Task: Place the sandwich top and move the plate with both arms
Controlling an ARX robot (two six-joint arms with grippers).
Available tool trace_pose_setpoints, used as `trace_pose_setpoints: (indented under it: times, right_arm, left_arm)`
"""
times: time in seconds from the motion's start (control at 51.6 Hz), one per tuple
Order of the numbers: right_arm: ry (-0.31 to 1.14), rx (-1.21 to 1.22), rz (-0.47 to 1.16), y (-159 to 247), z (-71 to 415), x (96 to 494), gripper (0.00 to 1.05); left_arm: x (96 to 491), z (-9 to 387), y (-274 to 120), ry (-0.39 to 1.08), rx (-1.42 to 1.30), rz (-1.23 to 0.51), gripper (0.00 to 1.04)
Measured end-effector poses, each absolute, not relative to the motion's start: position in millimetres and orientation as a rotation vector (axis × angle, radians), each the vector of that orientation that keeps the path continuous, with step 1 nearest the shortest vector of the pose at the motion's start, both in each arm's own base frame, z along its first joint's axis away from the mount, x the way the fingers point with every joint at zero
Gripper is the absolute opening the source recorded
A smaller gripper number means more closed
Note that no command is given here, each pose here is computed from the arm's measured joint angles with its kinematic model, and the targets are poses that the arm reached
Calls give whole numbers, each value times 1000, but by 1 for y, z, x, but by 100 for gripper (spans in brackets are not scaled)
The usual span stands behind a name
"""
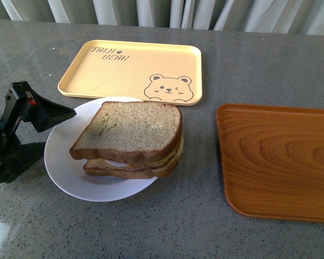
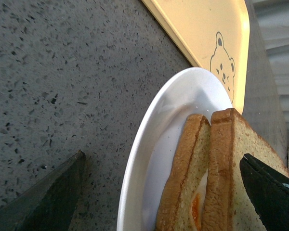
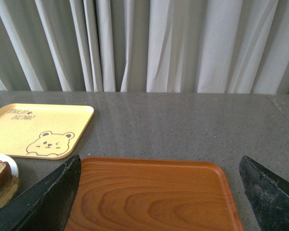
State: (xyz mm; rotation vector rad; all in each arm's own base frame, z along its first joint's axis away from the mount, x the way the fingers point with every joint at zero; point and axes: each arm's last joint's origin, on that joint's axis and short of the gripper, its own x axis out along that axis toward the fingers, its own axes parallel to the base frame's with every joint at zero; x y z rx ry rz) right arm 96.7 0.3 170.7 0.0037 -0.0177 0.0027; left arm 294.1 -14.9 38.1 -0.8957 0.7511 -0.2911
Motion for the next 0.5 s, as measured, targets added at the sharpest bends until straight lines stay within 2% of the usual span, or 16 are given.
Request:
trace_pose_setpoints:
  times: [0.252,0.368,0.504]
  right_arm:
    - [-18,4,3,0,171,97,96]
    - [-18,4,3,0,171,97,96]
    - [-18,4,3,0,171,97,96]
  left_arm:
    - [296,36,-19,788,-899,-320,96]
    - [295,31,-20,811,-902,-322,77]
    - [293,26,-21,834,-906,-326,48]
